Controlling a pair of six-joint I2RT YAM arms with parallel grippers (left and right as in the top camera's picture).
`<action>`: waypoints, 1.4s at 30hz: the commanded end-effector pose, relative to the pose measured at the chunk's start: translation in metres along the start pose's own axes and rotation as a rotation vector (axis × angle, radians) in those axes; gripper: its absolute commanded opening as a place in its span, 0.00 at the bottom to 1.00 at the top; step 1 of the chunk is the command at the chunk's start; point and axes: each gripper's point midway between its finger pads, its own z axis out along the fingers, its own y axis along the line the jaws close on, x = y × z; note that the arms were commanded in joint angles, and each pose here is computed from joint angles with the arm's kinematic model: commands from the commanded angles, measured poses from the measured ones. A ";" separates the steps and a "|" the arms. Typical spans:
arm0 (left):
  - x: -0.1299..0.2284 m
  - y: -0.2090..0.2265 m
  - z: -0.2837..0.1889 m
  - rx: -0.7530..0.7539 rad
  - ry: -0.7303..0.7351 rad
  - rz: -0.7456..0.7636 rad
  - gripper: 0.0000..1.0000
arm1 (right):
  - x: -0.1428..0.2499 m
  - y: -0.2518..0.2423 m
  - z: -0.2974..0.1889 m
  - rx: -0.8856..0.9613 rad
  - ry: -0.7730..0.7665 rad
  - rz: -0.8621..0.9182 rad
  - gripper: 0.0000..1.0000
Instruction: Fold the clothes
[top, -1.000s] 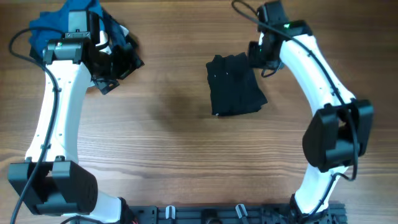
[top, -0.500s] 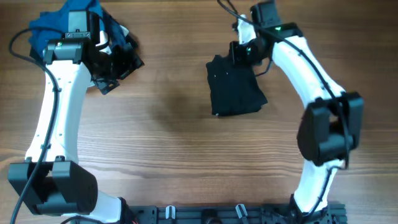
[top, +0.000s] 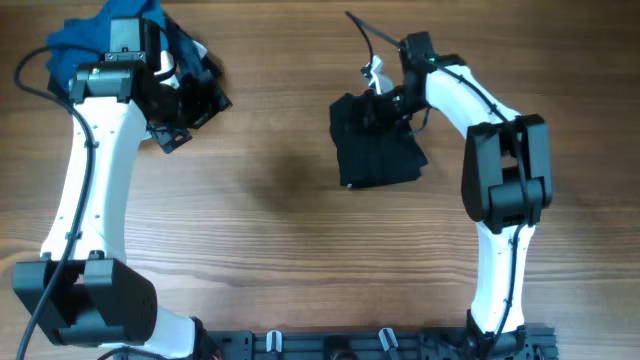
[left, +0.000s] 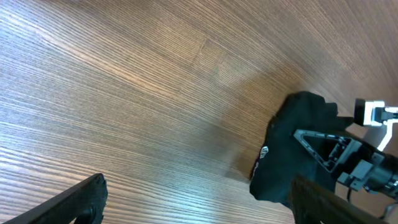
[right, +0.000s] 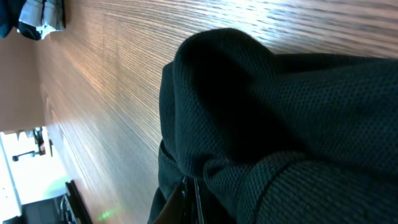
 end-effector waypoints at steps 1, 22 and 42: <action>0.000 0.003 0.003 -0.016 0.003 0.002 0.93 | -0.020 0.018 -0.050 0.012 -0.099 -0.067 0.04; 0.001 0.003 0.003 -0.016 0.003 0.001 0.93 | 0.096 0.011 -0.029 -0.178 0.045 0.049 0.17; 0.000 0.003 0.003 -0.016 0.003 0.001 0.93 | 0.018 0.061 -0.127 -0.164 -0.231 -0.105 0.18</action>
